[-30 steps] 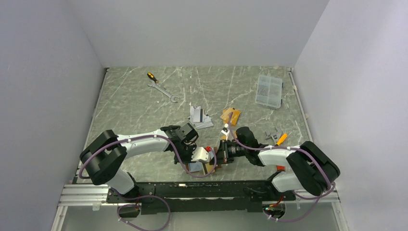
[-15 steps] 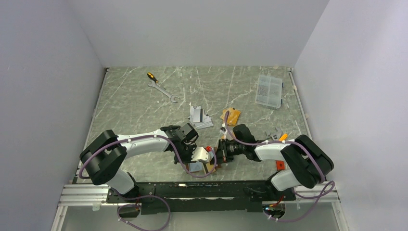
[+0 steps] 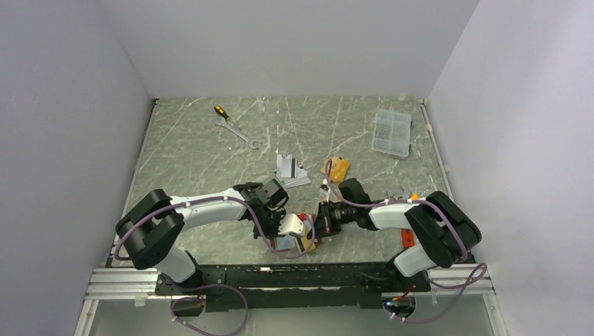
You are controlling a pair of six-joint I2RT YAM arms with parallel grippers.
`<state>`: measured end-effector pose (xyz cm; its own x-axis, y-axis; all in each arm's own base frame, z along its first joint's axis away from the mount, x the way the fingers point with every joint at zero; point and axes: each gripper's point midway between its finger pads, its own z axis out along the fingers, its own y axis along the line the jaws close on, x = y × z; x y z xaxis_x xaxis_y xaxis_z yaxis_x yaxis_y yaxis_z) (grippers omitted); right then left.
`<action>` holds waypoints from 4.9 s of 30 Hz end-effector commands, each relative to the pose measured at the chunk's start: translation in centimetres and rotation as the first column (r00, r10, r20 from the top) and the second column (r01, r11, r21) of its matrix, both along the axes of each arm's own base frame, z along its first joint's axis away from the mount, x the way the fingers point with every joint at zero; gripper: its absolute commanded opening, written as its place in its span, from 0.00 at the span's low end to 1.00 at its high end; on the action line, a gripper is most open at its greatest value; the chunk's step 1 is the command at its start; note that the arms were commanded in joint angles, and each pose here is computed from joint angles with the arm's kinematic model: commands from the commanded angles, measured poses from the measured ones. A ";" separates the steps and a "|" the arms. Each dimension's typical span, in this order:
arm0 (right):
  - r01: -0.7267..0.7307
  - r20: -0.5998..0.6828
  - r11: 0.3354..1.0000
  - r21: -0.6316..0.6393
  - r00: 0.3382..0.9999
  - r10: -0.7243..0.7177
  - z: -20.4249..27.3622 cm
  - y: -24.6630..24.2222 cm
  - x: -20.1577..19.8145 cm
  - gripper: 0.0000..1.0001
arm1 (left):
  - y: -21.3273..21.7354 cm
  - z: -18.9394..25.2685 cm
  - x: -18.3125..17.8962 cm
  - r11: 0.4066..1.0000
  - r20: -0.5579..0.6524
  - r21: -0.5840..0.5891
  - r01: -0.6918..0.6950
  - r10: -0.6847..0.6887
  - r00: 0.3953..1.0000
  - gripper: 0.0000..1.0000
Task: Put the credit cards into the card holder
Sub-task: Insert the credit card into the card holder.
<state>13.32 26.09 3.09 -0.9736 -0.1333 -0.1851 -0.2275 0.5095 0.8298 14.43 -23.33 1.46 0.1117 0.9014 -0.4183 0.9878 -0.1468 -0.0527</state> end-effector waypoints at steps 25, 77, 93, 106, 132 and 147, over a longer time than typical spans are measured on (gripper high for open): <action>-0.080 0.078 0.991 0.109 0.994 0.071 1.5 1.4 0.7 0.00 | 4.1 -3.7 1.0 0.982 0.048 0.185 -0.023 0.014 0.999 0.00; 0.143 0.063 0.989 -0.028 0.988 -0.141 -2.4 2.3 3.9 0.00 | 3.6 -3.6 -0.1 0.979 0.006 0.204 0.029 -0.030 1.000 0.00; 0.187 0.050 0.974 -0.127 0.982 -0.182 -1.7 2.9 2.2 0.20 | 3.3 -3.0 0.0 0.986 0.003 0.168 0.016 -0.017 1.000 0.00; 0.209 0.147 0.958 -0.194 0.972 -0.183 0.3 2.4 2.7 0.05 | 3.0 -1.4 1.6 0.995 -0.012 0.060 -0.074 0.075 0.997 0.00; 0.159 0.173 0.961 -0.227 0.977 -0.121 0.6 4.5 1.5 0.00 | 3.4 -1.9 1.6 0.996 0.005 0.062 -0.069 0.069 0.998 0.00; 0.108 0.135 0.973 -0.205 0.988 -0.081 -0.2 6.8 2.1 0.00 | 3.0 -1.7 2.0 0.996 0.014 0.050 -0.073 0.072 0.997 0.00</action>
<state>14.48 30.99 1.72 -0.9641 -0.0791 -0.2536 -0.2301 0.7256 0.6484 15.98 -22.19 1.50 0.0378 0.8894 -0.4555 0.9953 -0.0743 -0.0624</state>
